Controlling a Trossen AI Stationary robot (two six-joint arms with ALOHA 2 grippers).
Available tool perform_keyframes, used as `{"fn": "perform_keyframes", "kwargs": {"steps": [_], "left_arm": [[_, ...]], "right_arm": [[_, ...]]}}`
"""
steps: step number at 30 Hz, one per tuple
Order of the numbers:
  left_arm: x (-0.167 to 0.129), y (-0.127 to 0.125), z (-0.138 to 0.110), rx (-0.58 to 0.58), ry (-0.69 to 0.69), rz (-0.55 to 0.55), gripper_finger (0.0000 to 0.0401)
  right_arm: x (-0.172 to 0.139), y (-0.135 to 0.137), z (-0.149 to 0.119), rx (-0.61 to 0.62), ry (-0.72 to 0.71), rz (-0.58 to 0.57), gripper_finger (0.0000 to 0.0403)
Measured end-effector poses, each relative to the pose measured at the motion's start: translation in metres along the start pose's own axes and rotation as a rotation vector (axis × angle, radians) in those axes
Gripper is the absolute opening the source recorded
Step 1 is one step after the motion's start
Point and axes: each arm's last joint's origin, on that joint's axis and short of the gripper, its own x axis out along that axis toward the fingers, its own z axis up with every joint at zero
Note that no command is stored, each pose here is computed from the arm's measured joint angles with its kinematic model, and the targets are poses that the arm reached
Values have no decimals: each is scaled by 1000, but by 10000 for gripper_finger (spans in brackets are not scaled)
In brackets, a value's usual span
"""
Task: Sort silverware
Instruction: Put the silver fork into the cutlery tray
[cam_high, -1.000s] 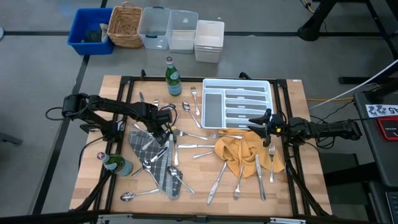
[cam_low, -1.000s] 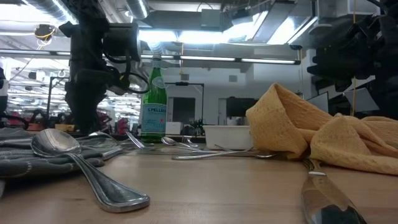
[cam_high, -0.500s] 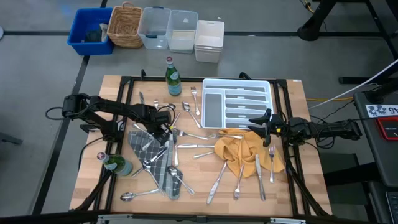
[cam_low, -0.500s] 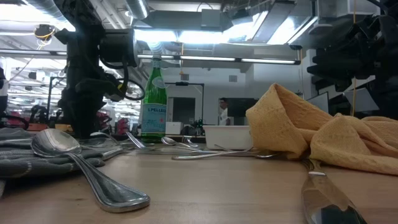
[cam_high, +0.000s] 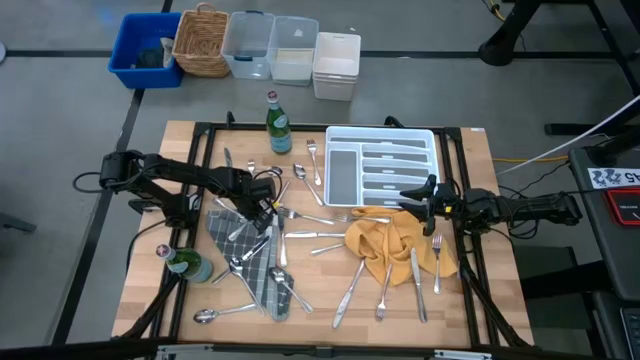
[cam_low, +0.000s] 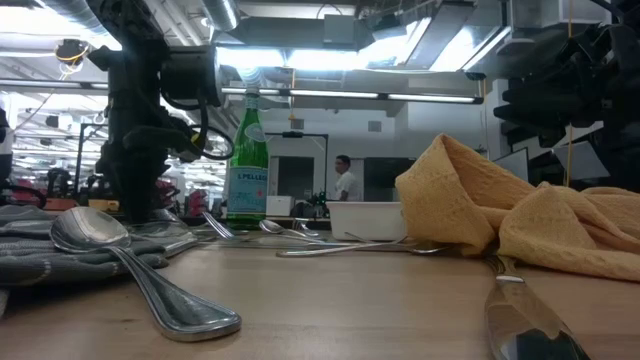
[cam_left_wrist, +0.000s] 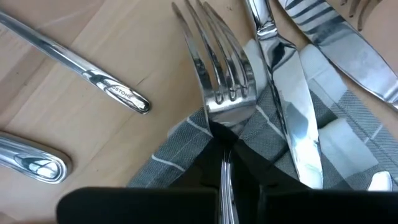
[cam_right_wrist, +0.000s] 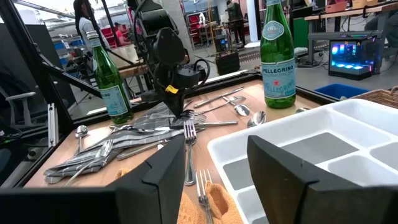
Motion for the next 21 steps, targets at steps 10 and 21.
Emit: {"fn": "perform_keyframes", "kwargs": {"steps": [10,21], "left_arm": [[-14,-5,7,17,-18,-27,1],[-52,-18,26,48,-209,-156,0]], "right_arm": [[0,0,0,0,1,0,175],[0,0,0,0,0,0,175]]}}
